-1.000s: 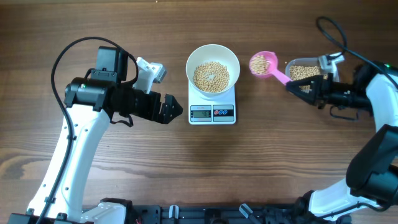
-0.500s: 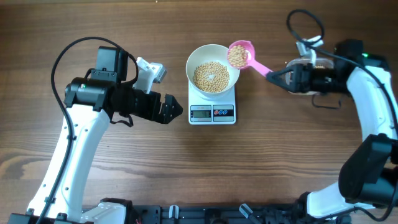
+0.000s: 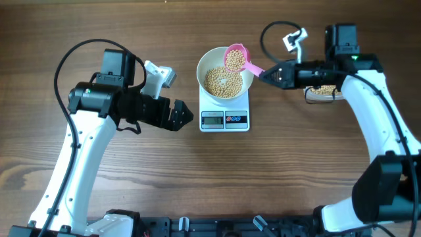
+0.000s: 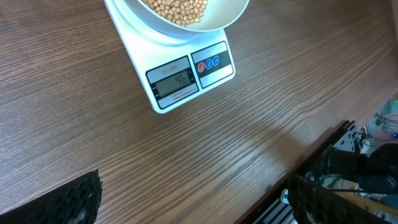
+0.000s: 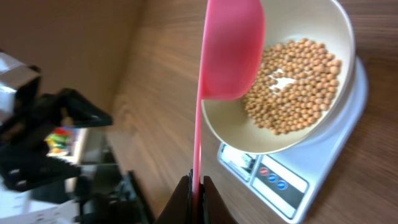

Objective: Scoop item into bowl and weigh 150g on scale
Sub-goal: 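Carry the filled pink scoop left over the white bowl, then tip the pink scoop to pour soybeans into the bowl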

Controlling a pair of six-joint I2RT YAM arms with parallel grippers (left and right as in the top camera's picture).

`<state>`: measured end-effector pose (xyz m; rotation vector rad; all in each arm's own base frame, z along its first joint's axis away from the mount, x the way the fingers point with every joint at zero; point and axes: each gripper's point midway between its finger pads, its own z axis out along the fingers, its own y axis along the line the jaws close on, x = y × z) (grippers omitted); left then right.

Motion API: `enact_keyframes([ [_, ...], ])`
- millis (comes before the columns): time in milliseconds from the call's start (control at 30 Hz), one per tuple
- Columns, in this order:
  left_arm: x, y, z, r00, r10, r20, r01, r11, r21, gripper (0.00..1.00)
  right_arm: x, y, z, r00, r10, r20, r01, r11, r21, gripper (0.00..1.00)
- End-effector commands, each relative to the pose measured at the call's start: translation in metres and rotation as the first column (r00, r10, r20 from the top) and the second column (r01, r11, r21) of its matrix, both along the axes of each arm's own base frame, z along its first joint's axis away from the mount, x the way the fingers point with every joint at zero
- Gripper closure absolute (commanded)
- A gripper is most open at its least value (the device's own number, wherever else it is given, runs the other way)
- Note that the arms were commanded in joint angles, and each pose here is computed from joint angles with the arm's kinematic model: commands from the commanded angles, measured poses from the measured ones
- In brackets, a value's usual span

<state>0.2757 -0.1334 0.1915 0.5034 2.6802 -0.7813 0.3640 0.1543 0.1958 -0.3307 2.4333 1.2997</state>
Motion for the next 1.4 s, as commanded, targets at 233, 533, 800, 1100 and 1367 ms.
enact_keyframes([
  [233,-0.003,-0.004,0.003,1.0,-0.009,0.001,0.009,1.0,-0.019,0.0,0.018,0.011,0.016,0.978,-0.062,0.201,0.109,0.966,-0.234,0.96],
  [533,-0.003,-0.004,0.003,1.0,-0.009,0.0,0.009,1.0,-0.019,0.0,0.019,0.019,0.004,0.965,-0.025,0.262,0.124,0.921,-0.37,0.96],
  [800,-0.003,-0.004,0.003,1.0,-0.009,0.0,0.009,1.0,-0.019,0.0,0.017,0.023,0.004,0.962,0.0,0.272,0.107,0.919,-0.378,0.96],
  [1100,-0.003,-0.004,0.003,1.0,-0.009,0.0,0.009,1.0,-0.019,0.0,0.018,0.023,0.0,0.954,0.022,0.299,0.117,0.891,-0.438,0.96],
  [1367,-0.003,-0.004,0.003,1.0,-0.009,0.0,0.009,1.0,-0.019,0.0,0.017,0.027,-0.006,0.938,0.08,0.337,0.115,0.846,-0.521,0.96],
])
